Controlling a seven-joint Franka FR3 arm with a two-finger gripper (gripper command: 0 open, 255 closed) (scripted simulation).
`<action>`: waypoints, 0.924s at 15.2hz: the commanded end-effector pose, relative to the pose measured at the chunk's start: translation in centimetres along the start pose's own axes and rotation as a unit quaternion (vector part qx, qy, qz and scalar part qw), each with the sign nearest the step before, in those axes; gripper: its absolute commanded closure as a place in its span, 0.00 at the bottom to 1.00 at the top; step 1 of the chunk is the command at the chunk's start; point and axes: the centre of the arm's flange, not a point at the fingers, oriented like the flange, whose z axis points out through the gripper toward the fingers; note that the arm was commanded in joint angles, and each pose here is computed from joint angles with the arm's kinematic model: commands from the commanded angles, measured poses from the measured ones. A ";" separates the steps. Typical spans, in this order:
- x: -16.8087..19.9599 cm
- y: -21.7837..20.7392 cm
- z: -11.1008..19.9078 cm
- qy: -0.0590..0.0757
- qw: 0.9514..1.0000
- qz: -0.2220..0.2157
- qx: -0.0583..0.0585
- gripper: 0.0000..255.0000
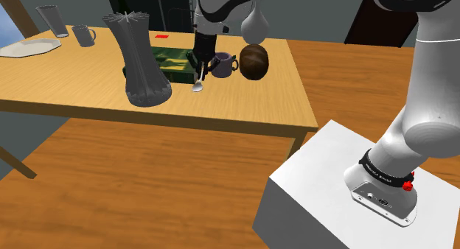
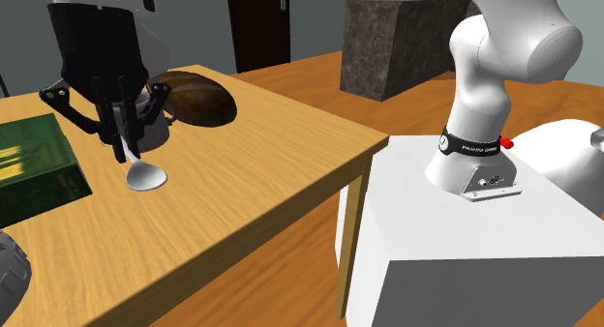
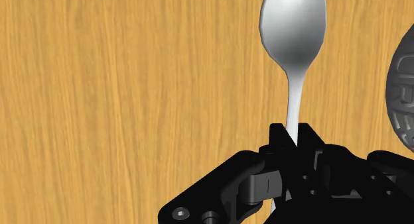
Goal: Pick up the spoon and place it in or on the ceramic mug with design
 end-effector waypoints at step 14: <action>-1.2 -1.2 -7.7 0.000 1.000 0.000 0.000 1.00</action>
